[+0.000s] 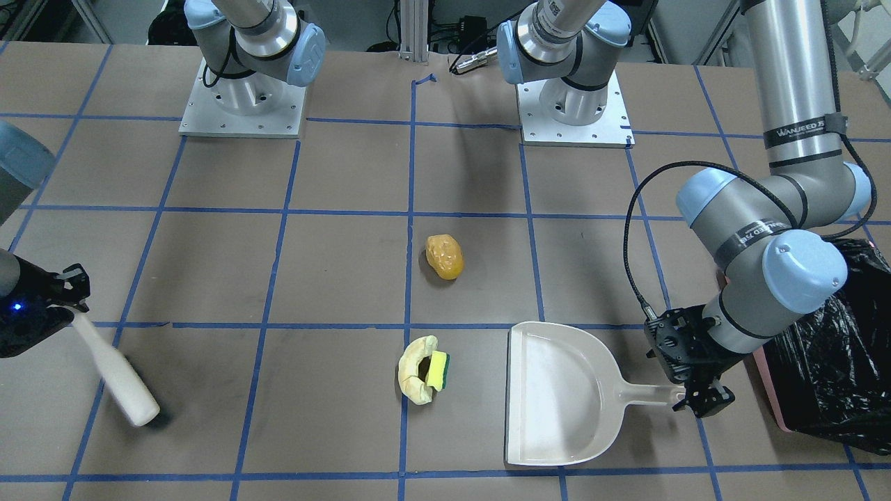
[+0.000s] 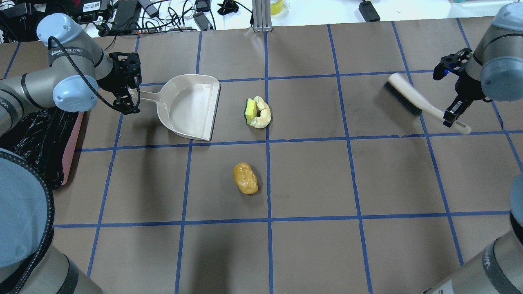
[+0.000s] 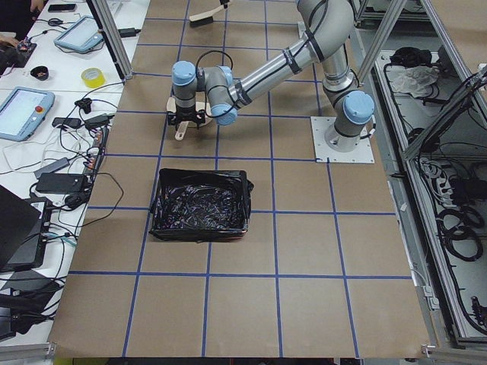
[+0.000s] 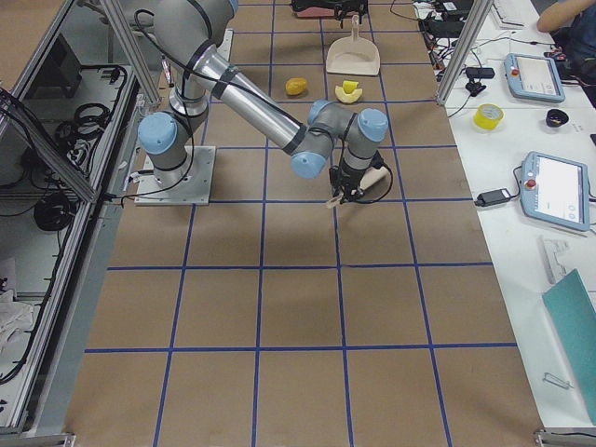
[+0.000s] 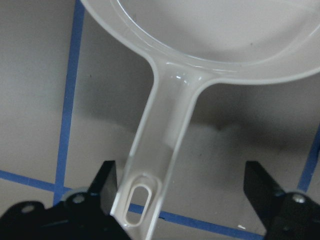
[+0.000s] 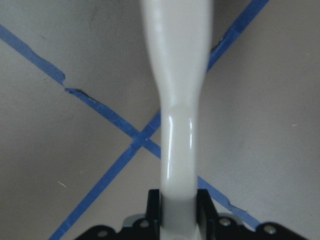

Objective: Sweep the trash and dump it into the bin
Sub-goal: 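Lift the white brush with the right gripper and turn it bristles-down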

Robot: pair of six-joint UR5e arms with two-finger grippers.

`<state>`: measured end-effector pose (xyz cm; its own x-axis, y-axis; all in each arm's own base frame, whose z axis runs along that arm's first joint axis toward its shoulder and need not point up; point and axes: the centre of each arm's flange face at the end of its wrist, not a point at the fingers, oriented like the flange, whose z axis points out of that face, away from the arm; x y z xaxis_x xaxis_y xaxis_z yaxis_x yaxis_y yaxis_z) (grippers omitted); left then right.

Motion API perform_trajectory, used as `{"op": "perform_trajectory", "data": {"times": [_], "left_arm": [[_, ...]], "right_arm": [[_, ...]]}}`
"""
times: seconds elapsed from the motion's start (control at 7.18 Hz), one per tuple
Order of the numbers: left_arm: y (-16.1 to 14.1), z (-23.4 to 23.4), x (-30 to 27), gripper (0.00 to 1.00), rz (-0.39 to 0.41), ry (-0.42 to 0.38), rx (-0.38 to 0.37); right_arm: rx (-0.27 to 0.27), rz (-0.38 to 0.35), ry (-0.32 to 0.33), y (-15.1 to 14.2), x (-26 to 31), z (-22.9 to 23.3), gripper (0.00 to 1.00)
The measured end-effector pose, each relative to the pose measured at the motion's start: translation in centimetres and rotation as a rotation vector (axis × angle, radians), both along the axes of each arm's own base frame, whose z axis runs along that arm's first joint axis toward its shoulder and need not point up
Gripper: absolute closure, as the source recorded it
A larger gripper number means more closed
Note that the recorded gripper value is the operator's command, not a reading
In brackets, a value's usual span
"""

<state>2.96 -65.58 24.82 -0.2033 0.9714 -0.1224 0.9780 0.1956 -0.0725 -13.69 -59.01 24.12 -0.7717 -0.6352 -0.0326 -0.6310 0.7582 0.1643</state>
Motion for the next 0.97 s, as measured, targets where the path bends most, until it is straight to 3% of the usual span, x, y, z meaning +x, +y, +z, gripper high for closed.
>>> {"op": "perform_trajectory", "data": {"times": [0.28, 0.56, 0.7, 0.84, 0.97], "left_arm": [[-0.6, 0.7, 0.3, 0.11, -0.011, -0.009, -0.018], [-0.8, -0.5, 0.3, 0.23, -0.015, -0.004, -0.003], [-0.8, -1.0, 0.3, 0.53, -0.021, -0.002, 0.004], [-0.8, -1.3, 0.3, 1.0, -0.024, -0.001, 0.008], [-0.7, -1.2, 0.3, 1.0, -0.01, 0.001, 0.008]], "right_arm": [[-0.009, -0.011, 0.008, -0.1, -0.1, 0.4, 0.9], [-0.047, -0.107, 0.029, 0.0, 0.3, 2.5, 0.91], [-0.058, -0.184, 0.034, 0.5, 1.5, 4.0, 0.92], [-0.046, -0.248, 0.034, 1.1, 3.3, 5.3, 0.93], [-0.03, -0.303, 0.039, 1.7, 5.6, 6.3, 0.94]]}}
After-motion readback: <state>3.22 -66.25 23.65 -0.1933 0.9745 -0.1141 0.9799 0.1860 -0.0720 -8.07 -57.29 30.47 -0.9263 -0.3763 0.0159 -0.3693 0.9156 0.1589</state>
